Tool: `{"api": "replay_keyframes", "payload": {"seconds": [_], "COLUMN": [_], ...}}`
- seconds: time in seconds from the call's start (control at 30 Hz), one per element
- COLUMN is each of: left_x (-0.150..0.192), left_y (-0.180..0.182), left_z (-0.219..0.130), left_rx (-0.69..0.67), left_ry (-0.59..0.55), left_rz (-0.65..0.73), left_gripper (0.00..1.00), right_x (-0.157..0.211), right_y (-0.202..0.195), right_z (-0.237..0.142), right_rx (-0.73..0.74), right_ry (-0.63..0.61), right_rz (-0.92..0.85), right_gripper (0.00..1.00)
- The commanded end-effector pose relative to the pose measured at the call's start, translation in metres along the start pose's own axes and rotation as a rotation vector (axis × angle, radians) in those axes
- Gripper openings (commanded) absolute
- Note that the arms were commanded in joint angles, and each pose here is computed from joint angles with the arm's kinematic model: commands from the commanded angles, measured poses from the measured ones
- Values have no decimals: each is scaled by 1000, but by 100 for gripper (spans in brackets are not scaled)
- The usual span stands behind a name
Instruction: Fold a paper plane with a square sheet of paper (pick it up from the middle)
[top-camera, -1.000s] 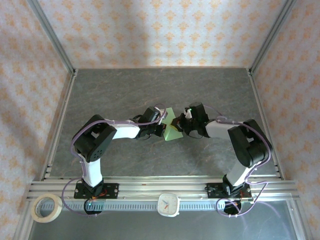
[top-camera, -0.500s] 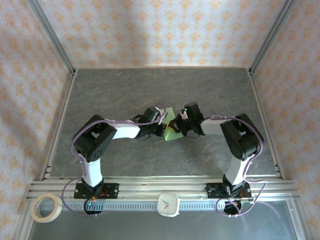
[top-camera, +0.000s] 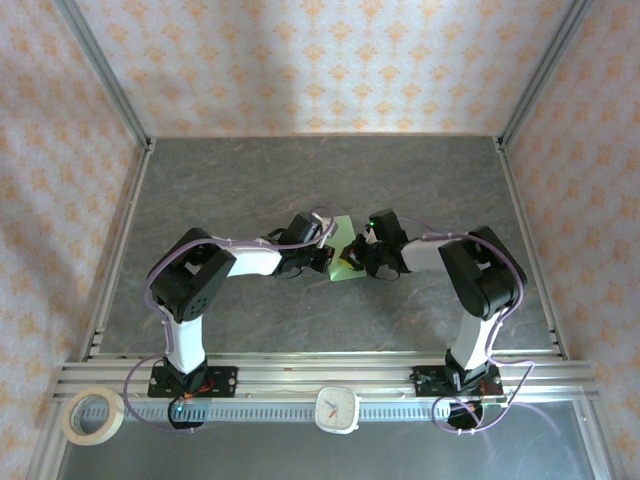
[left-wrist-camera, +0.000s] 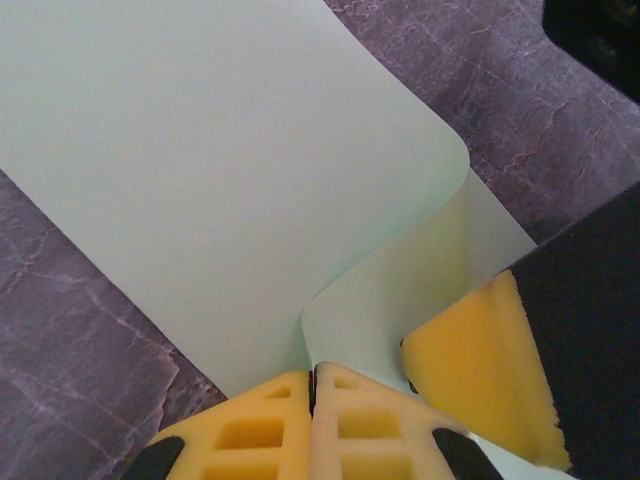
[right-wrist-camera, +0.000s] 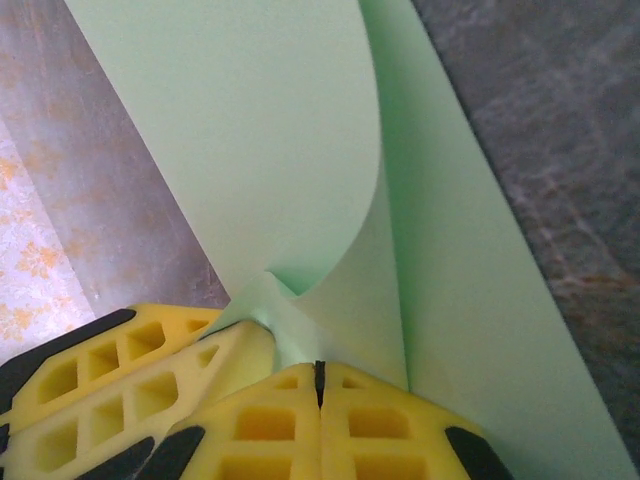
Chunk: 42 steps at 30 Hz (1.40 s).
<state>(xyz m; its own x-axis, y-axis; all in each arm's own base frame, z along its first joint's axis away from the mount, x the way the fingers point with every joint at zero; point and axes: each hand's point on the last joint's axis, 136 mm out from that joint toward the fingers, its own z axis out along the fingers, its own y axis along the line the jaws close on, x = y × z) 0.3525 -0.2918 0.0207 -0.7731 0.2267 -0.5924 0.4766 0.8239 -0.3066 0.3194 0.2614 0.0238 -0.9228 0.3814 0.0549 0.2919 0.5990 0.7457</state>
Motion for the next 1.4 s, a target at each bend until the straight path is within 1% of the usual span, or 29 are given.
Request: {"api": "replay_keyframes", "payload": {"seconds": [0.0, 0.13, 0.23, 0.37, 0.43, 0.63, 0.7, 0.8, 0.9, 1.03, 1.13, 1.23, 1.37], "left_x": [36, 36, 37, 38, 39, 38, 39, 39, 38, 38, 38, 39, 39], "left_y": [14, 14, 15, 16, 16, 16, 16, 16, 16, 16, 16, 16, 16], "left_z": [12, 12, 12, 12, 12, 11, 11, 12, 12, 12, 13, 13, 13], "left_rx": [-32, -33, -34, -39, -39, -40, -42, -41, -41, -42, -41, -40, -40], "left_ry": [118, 118, 122, 125, 126, 126, 129, 130, 127, 130, 129, 132, 132], "left_rz": [0, 2, 5, 8, 8, 9, 10, 9, 8, 7, 7, 7, 7], "left_gripper": [0, 0, 0, 0, 0, 0, 0, 0, 0, 0, 0, 0, 0], "right_x": [-16, -28, -31, -24, -26, -47, -55, -58, -56, -51, -52, -58, -67], "right_y": [19, 12, -4, -36, -43, 3, 9, 6, -11, -42, -52, -44, -18], "right_z": [-10, -8, -3, 5, 4, -17, -22, -19, -12, -6, -8, -14, -25], "right_rx": [-18, -12, 13, 103, 120, 27, 7, 11, 41, 116, 137, 115, 11], "right_ry": [-46, -62, -55, -40, -51, -99, -112, -103, -99, -98, -118, -143, -158], "right_rz": [-22, 9, 49, 108, 132, 77, 82, 81, 107, 151, 170, 159, 159], "right_gripper": [0, 0, 0, 0, 0, 0, 0, 0, 0, 0, 0, 0, 0]}}
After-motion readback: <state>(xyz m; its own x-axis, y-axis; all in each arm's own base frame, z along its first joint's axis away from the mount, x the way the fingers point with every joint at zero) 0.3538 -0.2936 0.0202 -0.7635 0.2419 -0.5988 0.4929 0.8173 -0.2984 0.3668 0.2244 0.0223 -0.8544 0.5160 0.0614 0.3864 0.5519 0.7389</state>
